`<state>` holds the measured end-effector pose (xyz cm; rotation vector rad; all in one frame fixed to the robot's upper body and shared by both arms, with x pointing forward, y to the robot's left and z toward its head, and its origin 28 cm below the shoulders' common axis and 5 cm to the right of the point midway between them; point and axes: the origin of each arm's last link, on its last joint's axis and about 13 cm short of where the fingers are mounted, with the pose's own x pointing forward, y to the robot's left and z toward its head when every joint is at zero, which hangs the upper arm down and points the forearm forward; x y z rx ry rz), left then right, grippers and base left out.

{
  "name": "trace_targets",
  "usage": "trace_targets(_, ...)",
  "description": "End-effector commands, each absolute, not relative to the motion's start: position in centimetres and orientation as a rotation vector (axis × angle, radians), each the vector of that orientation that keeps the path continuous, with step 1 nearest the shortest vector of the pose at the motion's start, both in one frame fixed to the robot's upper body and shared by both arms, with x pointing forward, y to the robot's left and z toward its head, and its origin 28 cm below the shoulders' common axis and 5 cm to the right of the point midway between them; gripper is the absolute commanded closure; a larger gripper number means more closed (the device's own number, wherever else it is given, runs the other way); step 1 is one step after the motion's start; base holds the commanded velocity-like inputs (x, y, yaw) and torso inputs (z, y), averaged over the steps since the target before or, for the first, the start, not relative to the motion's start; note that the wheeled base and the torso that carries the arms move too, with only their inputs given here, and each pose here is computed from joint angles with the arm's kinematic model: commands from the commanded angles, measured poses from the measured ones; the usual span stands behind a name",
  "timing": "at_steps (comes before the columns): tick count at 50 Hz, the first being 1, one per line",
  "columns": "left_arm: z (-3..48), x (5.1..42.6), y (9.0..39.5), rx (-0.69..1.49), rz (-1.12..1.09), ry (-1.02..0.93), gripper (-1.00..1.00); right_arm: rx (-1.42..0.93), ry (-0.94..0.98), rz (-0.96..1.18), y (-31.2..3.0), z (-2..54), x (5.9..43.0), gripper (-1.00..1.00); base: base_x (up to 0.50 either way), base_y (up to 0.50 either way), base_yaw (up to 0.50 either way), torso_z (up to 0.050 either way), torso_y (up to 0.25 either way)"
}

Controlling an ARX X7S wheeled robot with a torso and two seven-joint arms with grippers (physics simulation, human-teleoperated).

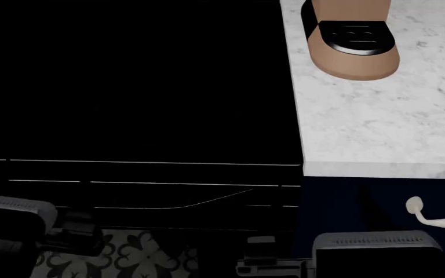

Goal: Press the start button on the microwave

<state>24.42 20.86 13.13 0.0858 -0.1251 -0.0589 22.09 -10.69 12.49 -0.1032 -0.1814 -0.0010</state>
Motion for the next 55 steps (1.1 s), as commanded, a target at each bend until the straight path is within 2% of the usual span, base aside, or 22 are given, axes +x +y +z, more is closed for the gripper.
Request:
trace_targets(1,18.4,26.8,21.5,0.091,-0.078,-0.141,-1.0,-0.17,-0.2,-0.025,-11.4,18.1,23.0,-1.0,0.0,0.0,0.0,0.0,0.0)
trace_targets(17,22.1,29.6,22.4,0.104,-0.059,-0.165,-1.0,-0.153,-0.244,0.001,-12.0,24.6,25.9,-1.0,0.0,0.0,0.0,0.0,0.0)
trace_targets(26,21.9,29.5,22.6,0.095,-0.038,-0.176,-1.0,-0.113,-0.261,0.015,-12.0,25.3,26.0,-1.0,0.0,0.0,0.0,0.0,0.0)
trace_targets(44,21.3,29.4,22.5,0.105,-0.052,-0.16,-1.0,-0.093,-0.282,0.041,-11.9,25.2,26.0,-1.0,0.05,0.48,0.0,0.0,0.0)
trace_targets(55,21.1,29.3,22.4,0.111,-0.056,-0.153,-1.0,-0.081,-0.302,0.073,-11.8,25.0,26.0,-1.0,0.44,0.23,0.0,0.0,0.0)
